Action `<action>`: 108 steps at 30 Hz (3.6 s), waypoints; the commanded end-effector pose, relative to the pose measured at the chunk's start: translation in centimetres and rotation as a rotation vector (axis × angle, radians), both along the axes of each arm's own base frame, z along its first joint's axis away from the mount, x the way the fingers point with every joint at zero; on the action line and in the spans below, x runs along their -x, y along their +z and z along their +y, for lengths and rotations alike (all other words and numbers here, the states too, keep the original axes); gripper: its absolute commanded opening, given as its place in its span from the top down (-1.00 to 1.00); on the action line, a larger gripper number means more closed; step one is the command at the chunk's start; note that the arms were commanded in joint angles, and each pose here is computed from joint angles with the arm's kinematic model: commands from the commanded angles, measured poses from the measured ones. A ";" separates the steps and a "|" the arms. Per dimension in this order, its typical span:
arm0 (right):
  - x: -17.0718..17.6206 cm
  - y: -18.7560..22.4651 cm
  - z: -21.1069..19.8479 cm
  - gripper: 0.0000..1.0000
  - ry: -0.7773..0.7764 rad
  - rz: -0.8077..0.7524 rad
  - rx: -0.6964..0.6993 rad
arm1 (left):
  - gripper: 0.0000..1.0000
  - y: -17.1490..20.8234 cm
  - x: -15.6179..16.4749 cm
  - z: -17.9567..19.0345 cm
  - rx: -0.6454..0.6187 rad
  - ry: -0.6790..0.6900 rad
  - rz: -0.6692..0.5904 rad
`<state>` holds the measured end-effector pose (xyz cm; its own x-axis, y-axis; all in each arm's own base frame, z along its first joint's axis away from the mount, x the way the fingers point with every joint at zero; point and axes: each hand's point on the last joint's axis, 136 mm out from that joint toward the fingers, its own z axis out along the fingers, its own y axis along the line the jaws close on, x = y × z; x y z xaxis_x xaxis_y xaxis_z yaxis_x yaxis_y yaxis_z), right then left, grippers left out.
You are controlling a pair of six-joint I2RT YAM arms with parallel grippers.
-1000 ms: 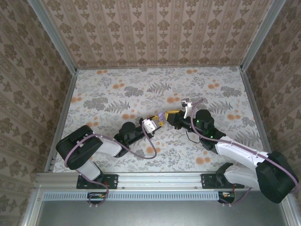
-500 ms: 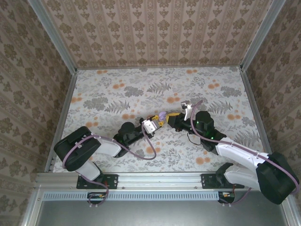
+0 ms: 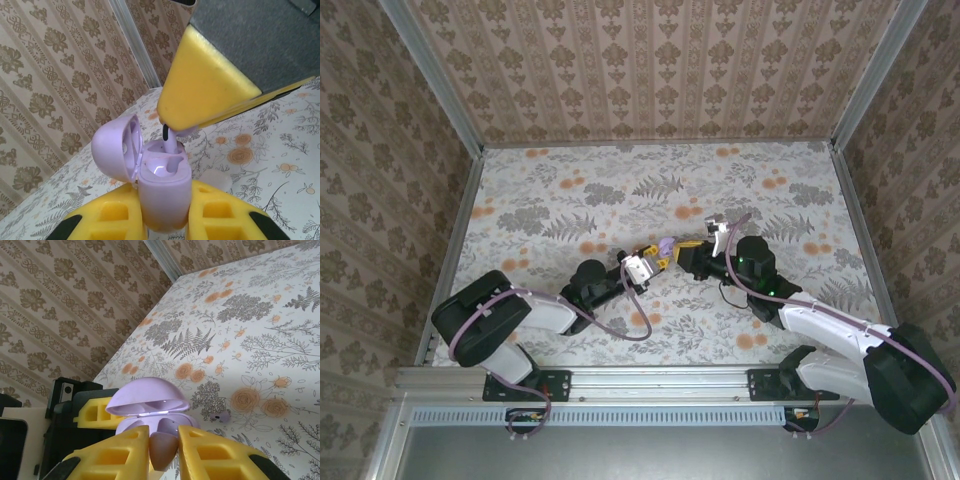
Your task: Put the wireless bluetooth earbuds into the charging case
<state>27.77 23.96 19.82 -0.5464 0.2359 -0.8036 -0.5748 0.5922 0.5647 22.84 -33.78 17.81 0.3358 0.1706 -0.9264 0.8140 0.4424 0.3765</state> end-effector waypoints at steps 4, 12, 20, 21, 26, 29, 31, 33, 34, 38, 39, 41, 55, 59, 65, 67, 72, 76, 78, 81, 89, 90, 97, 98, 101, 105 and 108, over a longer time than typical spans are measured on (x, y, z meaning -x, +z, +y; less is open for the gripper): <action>0.1 -0.2 -0.4 0.55 0.033 -0.019 0.031 | 0.98 2.6 1.2 -0.3 0.058 -0.055 -0.058; -0.6 0.6 -0.6 0.31 0.035 -0.031 0.030 | 0.98 3.1 1.6 -0.4 0.074 -0.081 -0.053; -0.1 2.3 -0.9 0.02 0.057 -0.060 -0.018 | 0.97 3.1 1.6 -0.3 0.076 -0.074 -0.048; 0.0 2.7 -1.0 -0.02 0.061 -0.067 -0.023 | 0.97 3.1 1.5 -0.3 0.077 -0.072 -0.046; 0.7 4.3 -1.4 -0.15 0.084 -0.095 -0.053 | 0.97 2.9 1.5 -0.3 0.075 -0.070 -0.040; 1.0 4.9 -1.9 -0.16 0.083 -0.097 -0.055 | 0.97 2.9 1.4 -0.2 0.077 -0.067 -0.037; 1.2 4.4 -2.3 -0.15 0.079 -0.079 -0.032 | 0.97 3.0 1.4 -0.2 0.080 -0.066 -0.037; 1.4 3.4 -2.7 -0.13 0.076 -0.044 -0.004 | 0.97 3.1 1.4 -0.2 0.081 -0.065 -0.038; 1.5 2.8 -2.8 -0.13 0.077 -0.024 0.010 | 0.97 3.2 1.5 -0.1 0.082 -0.065 -0.039; 2.2 1.0 -2.9 -0.14 0.094 0.044 0.033 | 0.97 3.2 1.5 -0.1 0.084 -0.064 -0.040; 2.3 0.7 -2.8 -0.15 0.100 0.059 0.031 | 0.97 3.2 1.5 -0.1 0.083 -0.063 -0.040; 2.5 0.2 -2.6 -0.16 0.115 0.082 0.030 | 0.97 3.2 1.5 -0.1 0.084 -0.065 -0.037; 1.6 1.0 -1.4 -0.16 0.161 0.078 -0.008 | 0.97 3.3 1.3 -0.2 0.091 -0.059 -0.029; 1.3 1.4 -1.5 -0.17 0.149 0.062 -0.013 | 0.97 3.3 1.3 -0.3 0.091 -0.060 -0.027; 0.8 2.1 -1.4 -0.16 0.140 0.039 -0.018 | 0.97 3.4 1.3 -0.3 0.095 -0.062 -0.029; 0.5 2.3 -1.4 -0.16 0.131 0.033 -0.018 | 0.97 3.5 1.3 -0.3 0.096 -0.064 -0.031; -0.4 2.0 -1.6 -0.15 0.100 0.034 -0.004 | 0.97 3.8 1.4 -0.2 0.100 -0.065 -0.038; -0.8 1.9 -1.5 -0.14 0.089 0.033 -0.002 | 0.97 3.8 1.5 0.0 0.100 -0.061 -0.041; -1.0 2.0 -1.5 -0.14 0.089 0.027 -0.006 | 0.97 3.9 1.5 0.0 0.101 -0.060 -0.043; -1.2 2.2 -1.3 -0.14 0.094 0.023 -0.011 | 0.97 3.9 1.5 0.1 0.101 -0.061 -0.044; -0.9 2.6 -1.6 -0.14 0.093 0.017 0.008 | 0.97 3.7 0.9 0.6 0.117 -0.032 -0.004; -0.7 2.6 -1.7 -0.15 0.094 0.015 0.024 | 0.97 3.6 0.8 0.7 0.124 -0.026 0.015; 1.1 3.7 -2.5 -0.28 0.137 -0.105 0.128 | 0.95 3.3 1.3 1.5 0.184 -0.146 0.178; 1.2 3.9 -2.7 -0.30 0.138 -0.125 0.139 | 0.95 3.4 1.5 1.5 0.186 -0.163 0.186; 1.4 4.6 -3.1 -0.32 0.139 -0.178 0.178 | 0.95 3.3 1.7 2.1 0.193 -0.164 0.201; 1.2 4.8 -3.0 -0.32 0.163 -0.169 0.230 | 0.95 3.2 0.9 4.2 0.205 -0.067 0.209; 0.3 4.3 -2.6 -0.29 0.180 -0.084 0.253 | 0.95 2.4 -0.2 6.1 0.180 0.043 0.232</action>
